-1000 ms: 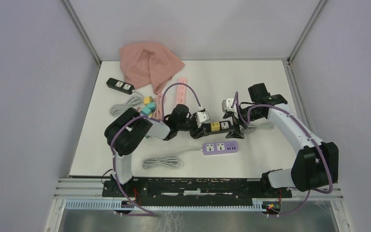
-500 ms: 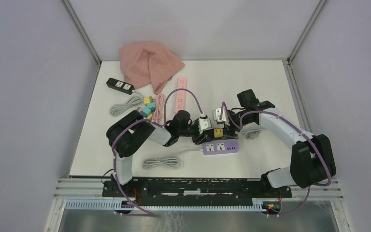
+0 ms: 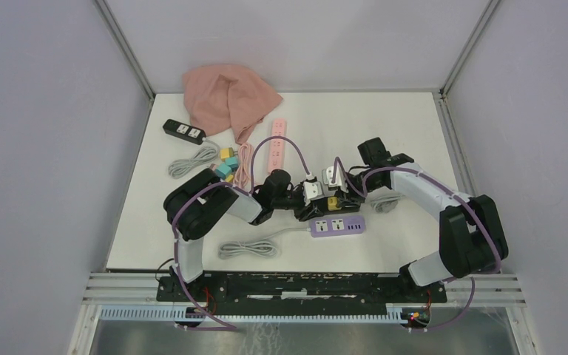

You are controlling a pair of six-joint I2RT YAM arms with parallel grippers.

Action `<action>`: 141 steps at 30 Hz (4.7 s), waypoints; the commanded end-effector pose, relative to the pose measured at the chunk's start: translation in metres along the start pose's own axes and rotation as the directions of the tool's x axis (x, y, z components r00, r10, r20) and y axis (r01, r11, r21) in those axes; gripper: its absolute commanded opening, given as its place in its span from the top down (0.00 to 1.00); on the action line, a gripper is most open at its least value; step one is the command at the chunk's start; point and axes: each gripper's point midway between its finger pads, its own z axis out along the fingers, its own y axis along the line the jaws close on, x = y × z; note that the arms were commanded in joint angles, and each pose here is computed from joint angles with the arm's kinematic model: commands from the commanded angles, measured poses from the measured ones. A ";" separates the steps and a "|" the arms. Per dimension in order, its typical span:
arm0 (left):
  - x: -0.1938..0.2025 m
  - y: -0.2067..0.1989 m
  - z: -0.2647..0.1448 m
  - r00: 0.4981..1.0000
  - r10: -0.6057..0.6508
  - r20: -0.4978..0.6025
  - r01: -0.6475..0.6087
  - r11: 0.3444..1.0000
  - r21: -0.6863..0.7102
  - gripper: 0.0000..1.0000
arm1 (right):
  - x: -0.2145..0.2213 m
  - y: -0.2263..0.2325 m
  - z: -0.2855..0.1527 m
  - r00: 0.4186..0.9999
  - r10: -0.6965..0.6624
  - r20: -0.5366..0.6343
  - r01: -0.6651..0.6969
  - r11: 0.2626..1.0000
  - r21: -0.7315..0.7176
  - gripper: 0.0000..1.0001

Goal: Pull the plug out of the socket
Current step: Remove the plug from the socket, then place the plug at the center of the board.

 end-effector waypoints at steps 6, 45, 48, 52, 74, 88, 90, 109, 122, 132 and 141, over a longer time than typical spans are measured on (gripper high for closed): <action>0.008 -0.015 0.006 0.999 -0.032 -0.010 0.032 0.997 0.068 0.97 | -0.029 0.008 0.006 0.994 0.005 0.112 0.003 0.997 -0.072 0.96; 0.014 -0.015 0.008 0.999 -0.044 -0.026 0.045 0.996 0.077 0.97 | -0.018 -0.007 -0.036 0.988 0.103 0.118 -0.104 0.995 0.003 1.00; 0.013 -0.015 0.008 0.999 -0.043 -0.025 0.045 0.996 0.078 0.97 | -0.022 0.013 -0.035 0.986 0.059 0.153 -0.049 0.996 -0.069 1.00; 0.014 -0.015 0.008 0.999 -0.044 -0.026 0.045 0.996 0.078 0.97 | -0.037 0.023 -0.031 0.975 0.050 0.216 -0.024 0.992 -0.121 1.00; 0.012 -0.011 0.008 0.999 -0.050 -0.020 0.051 0.997 0.054 0.86 | -0.049 -0.015 -0.056 0.941 0.215 0.261 -0.227 0.974 0.016 1.00; -0.036 0.006 -0.030 0.976 -0.121 0.181 0.149 0.977 -0.153 0.17 | -0.062 -0.008 -0.065 0.915 0.286 0.285 -0.280 0.958 -0.065 1.00; -0.043 0.006 -0.041 0.968 -0.136 0.212 0.176 0.967 -0.183 0.15 | -0.064 -0.006 -0.066 0.912 0.290 0.291 -0.280 0.957 -0.077 1.00; -0.117 -0.015 -0.147 0.823 -0.307 0.478 0.466 0.846 -0.260 0.06 | -0.097 -0.021 -0.067 0.684 0.636 0.357 -0.572 0.771 -0.278 0.99; -0.125 -0.011 -0.190 0.590 -0.467 0.658 0.741 0.636 -0.214 0.01 | -0.099 -0.041 -0.061 0.541 0.753 0.373 -0.708 0.648 -0.281 0.98; -0.116 0.000 -0.172 0.493 -0.607 0.624 0.853 0.478 -0.209 0.05 | -0.093 -0.053 -0.055 0.427 0.830 0.360 -0.797 0.533 -0.283 0.97; -0.114 0.006 -0.148 0.568 -0.631 0.528 0.822 0.401 -0.405 0.05 | -0.084 -0.059 -0.047 0.343 0.881 0.327 -0.857 0.436 -0.274 0.96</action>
